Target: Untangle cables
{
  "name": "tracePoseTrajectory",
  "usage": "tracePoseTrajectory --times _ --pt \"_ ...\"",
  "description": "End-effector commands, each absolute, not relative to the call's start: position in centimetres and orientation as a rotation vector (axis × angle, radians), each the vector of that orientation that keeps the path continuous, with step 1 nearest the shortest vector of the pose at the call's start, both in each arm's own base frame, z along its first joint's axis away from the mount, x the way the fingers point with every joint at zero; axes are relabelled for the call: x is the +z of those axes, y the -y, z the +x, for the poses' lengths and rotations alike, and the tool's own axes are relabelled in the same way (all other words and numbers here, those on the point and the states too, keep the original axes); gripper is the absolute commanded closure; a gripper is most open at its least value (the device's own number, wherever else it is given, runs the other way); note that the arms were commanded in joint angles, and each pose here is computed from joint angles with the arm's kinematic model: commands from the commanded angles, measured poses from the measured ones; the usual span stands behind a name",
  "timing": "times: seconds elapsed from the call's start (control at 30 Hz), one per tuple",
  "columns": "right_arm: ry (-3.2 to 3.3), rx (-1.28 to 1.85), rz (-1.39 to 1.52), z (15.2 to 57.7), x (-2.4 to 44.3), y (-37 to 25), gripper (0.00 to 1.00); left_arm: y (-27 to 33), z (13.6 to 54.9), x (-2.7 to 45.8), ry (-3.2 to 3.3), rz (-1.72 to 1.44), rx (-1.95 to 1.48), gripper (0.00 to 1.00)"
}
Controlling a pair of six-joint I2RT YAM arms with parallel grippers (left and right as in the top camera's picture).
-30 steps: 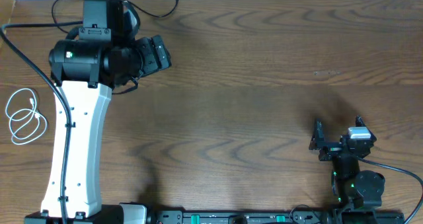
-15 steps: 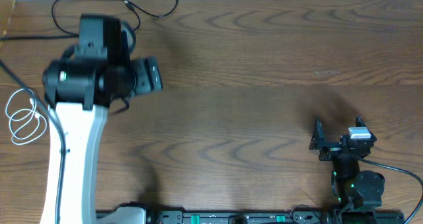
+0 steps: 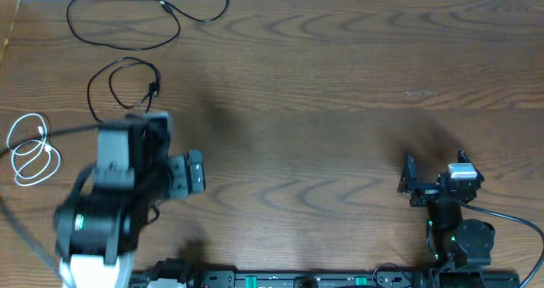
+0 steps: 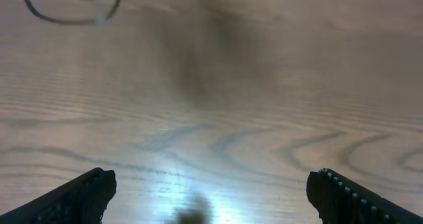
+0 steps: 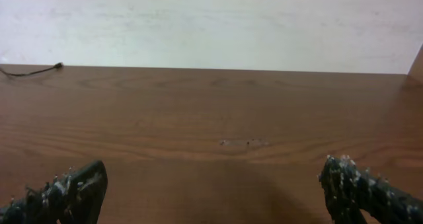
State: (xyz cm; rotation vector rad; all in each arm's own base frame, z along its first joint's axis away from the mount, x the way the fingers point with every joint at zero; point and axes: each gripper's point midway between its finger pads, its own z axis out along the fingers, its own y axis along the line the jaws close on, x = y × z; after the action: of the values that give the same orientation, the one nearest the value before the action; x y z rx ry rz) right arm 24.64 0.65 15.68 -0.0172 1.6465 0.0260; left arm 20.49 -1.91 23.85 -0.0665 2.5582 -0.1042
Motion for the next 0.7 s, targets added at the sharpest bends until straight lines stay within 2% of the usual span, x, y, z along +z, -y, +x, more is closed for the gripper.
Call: tracePoseTrajectory --times 0.0,0.23,0.67 --pt "-1.648 0.014 -0.017 24.6 15.6 -0.5 0.01 1.5 18.3 25.1 -2.450 -0.044 -0.088 0.02" --pt "-1.648 0.014 -0.017 24.6 15.6 -0.5 0.01 1.5 14.7 24.6 -2.312 -0.045 -0.128 0.02" --pt "-1.648 0.014 -0.017 24.6 15.6 -0.5 0.01 1.5 14.3 21.8 -2.257 -0.043 -0.132 0.02"
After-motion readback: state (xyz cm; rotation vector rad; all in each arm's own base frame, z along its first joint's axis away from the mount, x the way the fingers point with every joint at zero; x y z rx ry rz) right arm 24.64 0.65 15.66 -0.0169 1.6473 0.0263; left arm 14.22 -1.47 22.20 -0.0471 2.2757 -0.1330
